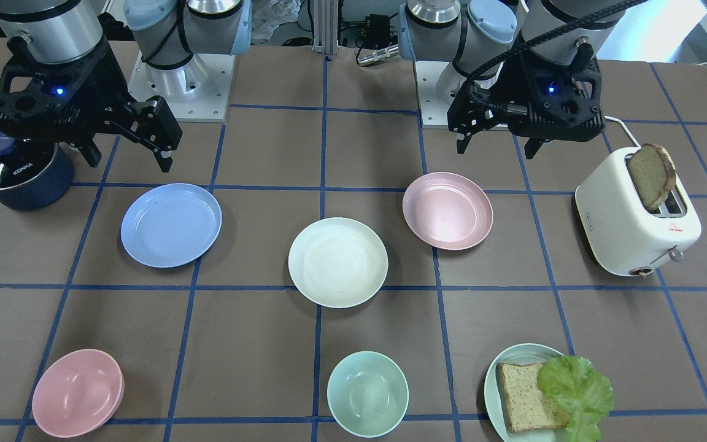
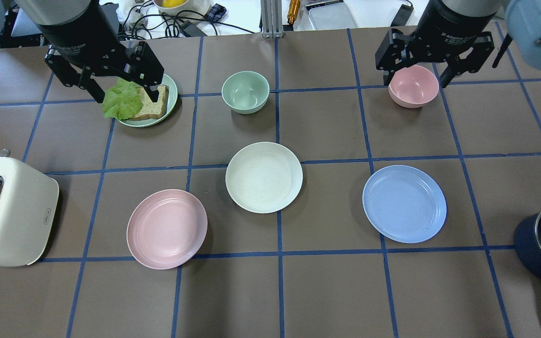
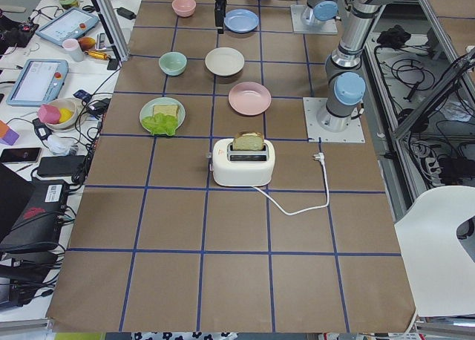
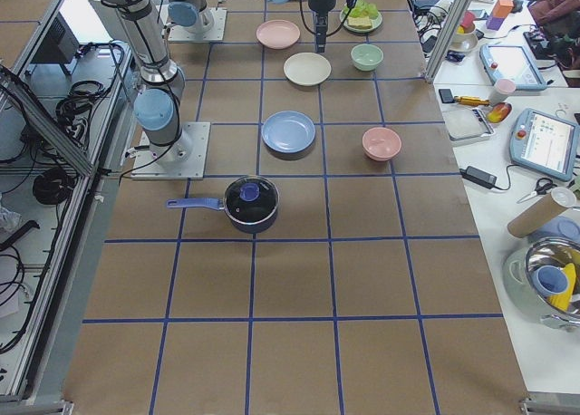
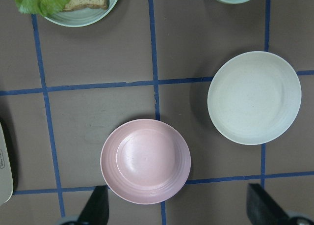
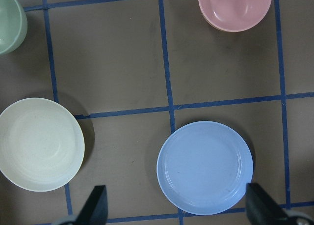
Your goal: Stack three plates with pink and blue
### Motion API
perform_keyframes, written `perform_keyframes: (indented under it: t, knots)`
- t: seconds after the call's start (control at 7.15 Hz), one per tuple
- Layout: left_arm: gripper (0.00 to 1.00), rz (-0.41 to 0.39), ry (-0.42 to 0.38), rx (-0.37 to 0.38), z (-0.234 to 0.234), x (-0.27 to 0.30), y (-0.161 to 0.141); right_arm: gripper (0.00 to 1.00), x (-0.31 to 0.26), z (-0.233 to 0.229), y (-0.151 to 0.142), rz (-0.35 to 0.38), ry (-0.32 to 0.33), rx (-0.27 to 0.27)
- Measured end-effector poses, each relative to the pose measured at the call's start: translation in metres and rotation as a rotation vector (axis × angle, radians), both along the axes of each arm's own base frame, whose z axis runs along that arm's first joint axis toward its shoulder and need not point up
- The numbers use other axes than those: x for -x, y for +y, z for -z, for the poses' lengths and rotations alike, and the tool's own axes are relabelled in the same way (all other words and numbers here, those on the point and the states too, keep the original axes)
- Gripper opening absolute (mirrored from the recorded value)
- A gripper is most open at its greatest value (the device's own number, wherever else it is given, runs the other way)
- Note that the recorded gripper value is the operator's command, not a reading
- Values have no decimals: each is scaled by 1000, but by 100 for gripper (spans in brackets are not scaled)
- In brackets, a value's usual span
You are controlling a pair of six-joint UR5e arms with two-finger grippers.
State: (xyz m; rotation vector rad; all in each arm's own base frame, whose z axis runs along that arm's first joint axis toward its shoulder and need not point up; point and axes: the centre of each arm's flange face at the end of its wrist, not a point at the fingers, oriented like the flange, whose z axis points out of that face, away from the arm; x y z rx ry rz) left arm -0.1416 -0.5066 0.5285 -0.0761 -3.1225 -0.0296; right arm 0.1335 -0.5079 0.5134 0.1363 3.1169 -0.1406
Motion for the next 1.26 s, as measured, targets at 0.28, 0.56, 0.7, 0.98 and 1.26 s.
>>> perform_keyframes:
  t: [0.28, 0.56, 0.7, 0.98, 1.26]
  knots:
    - [100, 1, -1, -2, 0, 0, 1, 100, 0, 1, 1, -1, -2, -4]
    - [100, 1, 1, -4, 0, 1, 0, 100, 1, 4, 5, 3, -9, -48]
    - [100, 2, 0, -2, -2, 1, 1, 100, 3, 3, 6, 12, -10, -79]
    - [100, 3, 0, 1, -4, 1, 4, 100, 6, -21, 3, 27, -13, -47]
    - [100, 1, 1, 1, -4, 1, 4, 100, 8, -29, 4, 33, -7, -56]
